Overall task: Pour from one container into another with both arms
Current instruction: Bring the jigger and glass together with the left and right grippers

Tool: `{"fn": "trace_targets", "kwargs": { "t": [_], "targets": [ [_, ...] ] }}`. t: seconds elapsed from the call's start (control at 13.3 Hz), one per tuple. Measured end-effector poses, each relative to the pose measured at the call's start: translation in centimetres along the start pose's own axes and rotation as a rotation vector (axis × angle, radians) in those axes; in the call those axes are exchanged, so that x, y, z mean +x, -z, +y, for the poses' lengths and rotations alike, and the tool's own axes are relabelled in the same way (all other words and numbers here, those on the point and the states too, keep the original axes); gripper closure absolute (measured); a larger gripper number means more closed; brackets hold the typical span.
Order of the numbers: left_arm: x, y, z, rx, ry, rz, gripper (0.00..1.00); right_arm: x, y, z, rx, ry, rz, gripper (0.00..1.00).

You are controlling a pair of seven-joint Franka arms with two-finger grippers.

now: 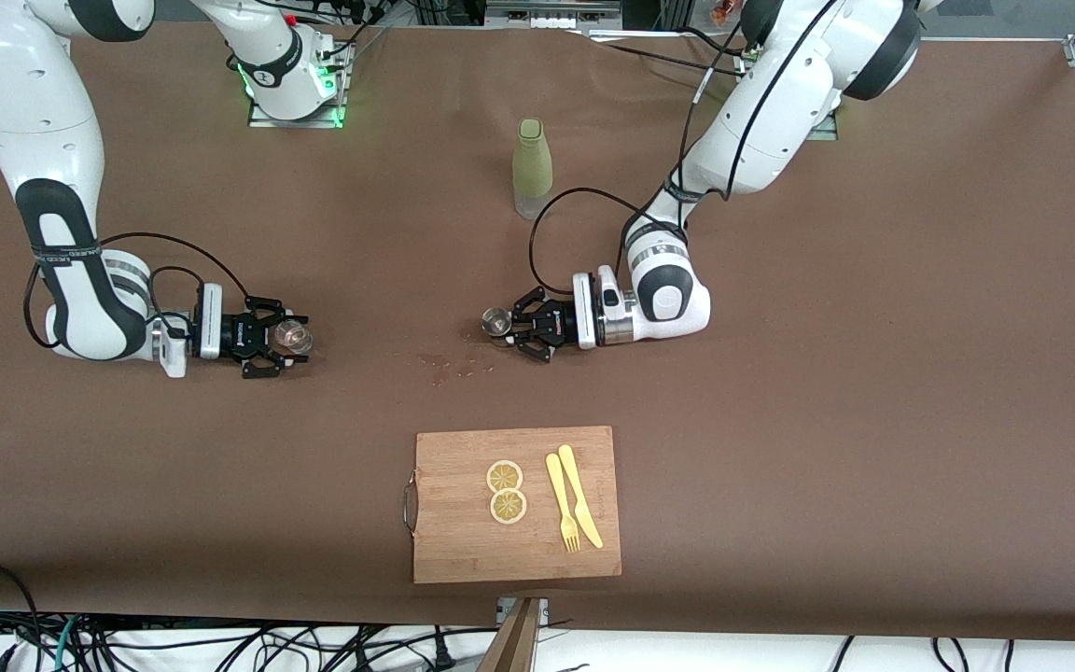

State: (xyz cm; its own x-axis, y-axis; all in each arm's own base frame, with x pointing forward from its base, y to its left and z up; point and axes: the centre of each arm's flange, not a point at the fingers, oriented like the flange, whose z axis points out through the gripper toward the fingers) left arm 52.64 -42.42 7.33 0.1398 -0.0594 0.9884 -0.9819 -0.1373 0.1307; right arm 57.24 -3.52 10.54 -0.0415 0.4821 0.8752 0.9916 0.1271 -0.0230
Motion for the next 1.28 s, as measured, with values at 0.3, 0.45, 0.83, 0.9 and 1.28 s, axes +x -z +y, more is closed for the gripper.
{"fn": "trace_targets", "kwargs": {
  "t": [0.3, 0.45, 0.83, 0.9, 1.28],
  "targets": [
    [0.2, -1.4, -0.1, -0.005, -0.018, -0.001, 0.79, 0.1, -0.3, 0.1, -0.003, -0.001, 0.008, 0.44],
    [-0.1, -2.1, 0.0, -0.012, -0.024, 0.001, 0.79, 0.1, -0.4, 0.0, -0.001, -0.003, 0.009, 0.57],
    [0.1, -2.6, -0.2, -0.013, -0.034, 0.006, 0.79, 0.2, -0.8, 0.1, 0.000, -0.010, 0.015, 0.69],
    [0.1, -2.8, -0.2, -0.014, -0.037, 0.008, 0.79, 0.4, -1.1, 0.2, 0.003, -0.015, 0.016, 0.69],
    [-0.2, -3.8, 0.3, -0.017, -0.032, 0.018, 0.79, 3.8, -1.9, 1.6, 0.017, -0.045, 0.010, 0.69]
  ]
}}
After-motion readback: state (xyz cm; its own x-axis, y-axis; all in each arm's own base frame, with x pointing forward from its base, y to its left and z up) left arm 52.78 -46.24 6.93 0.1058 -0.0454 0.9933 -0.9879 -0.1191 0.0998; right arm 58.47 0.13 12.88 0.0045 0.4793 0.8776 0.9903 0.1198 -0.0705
